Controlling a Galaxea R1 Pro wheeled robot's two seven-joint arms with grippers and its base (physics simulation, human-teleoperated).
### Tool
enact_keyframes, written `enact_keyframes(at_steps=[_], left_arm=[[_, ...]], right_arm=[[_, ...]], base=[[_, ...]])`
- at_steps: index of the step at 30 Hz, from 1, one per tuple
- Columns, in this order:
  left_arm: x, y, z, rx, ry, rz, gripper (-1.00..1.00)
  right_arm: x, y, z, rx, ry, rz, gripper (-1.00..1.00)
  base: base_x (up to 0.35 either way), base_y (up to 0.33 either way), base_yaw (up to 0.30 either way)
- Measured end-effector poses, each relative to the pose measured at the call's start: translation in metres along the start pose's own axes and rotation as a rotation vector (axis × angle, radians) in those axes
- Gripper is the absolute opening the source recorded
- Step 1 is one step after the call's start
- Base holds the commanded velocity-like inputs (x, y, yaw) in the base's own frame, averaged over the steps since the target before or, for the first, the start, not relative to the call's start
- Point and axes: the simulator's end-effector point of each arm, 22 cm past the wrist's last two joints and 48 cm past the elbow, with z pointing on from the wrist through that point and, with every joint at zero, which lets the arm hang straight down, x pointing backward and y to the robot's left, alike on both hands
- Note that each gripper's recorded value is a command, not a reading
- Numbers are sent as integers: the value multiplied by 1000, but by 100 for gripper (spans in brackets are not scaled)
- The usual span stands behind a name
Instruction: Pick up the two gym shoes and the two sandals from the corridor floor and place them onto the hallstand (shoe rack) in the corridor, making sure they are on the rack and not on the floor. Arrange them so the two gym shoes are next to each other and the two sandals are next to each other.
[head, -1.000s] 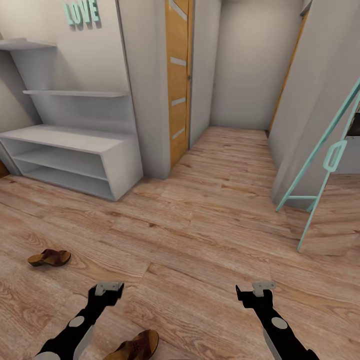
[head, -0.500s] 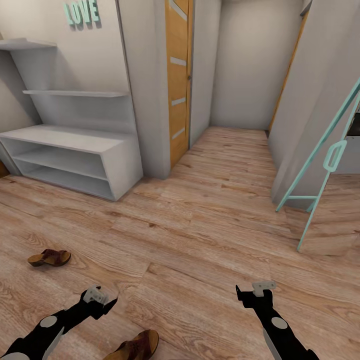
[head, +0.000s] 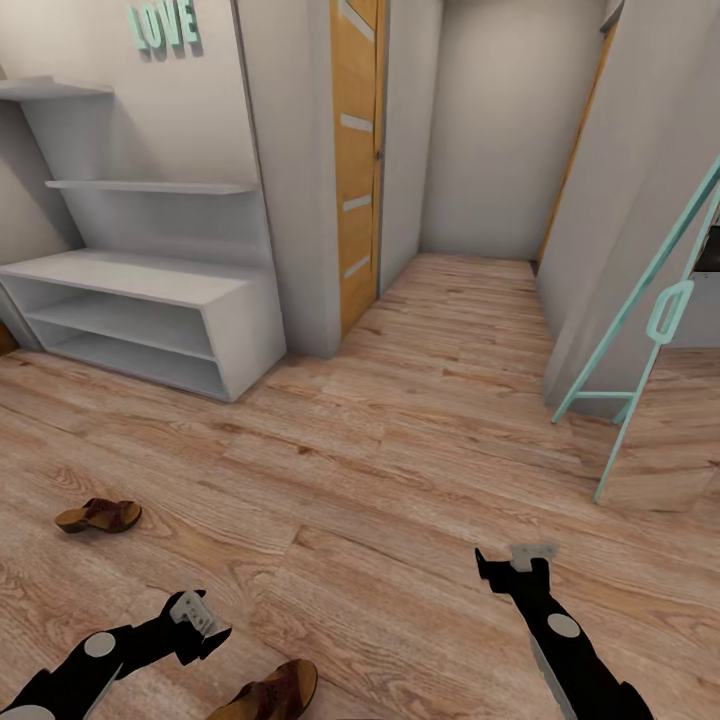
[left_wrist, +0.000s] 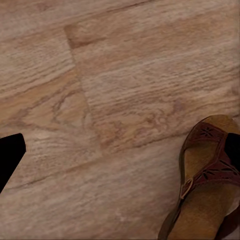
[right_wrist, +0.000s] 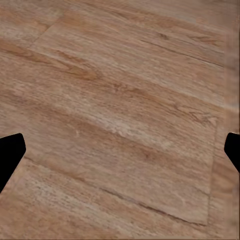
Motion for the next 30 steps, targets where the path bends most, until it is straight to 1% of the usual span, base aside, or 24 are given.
enact_keyframes(at_steps=[1,2,5,9,11,16,19,30], left_arm=[[0,0,0,0,0,0,100],[0,0,0,-2,1,0,100],[1,0,0,-2,2,-1,100],[3,-1,0,1,7,-1,100],[3,-1,0,3,9,1,100],[4,-2,0,6,12,4,100],[10,-5,5,8,14,6,100],[32,-14,14,36,54,-7,100]], right_arm=[[-10,-2,0,2,-12,-1,100],[-32,-5,-1,7,-1,-2,100],[-60,-7,-5,10,-13,-1,100],[-92,-7,-12,10,-48,-2,100],[-98,-6,-14,10,-57,-2,100],[-105,-5,-16,8,-66,0,100],[-101,-3,-14,8,-68,1,100],[-78,0,-3,3,-25,-1,100]], base=[[0,0,0],[0,0,0],[0,0,0],[0,0,0],[0,0,0],[0,0,0],[0,0,0],[0,0,0]])
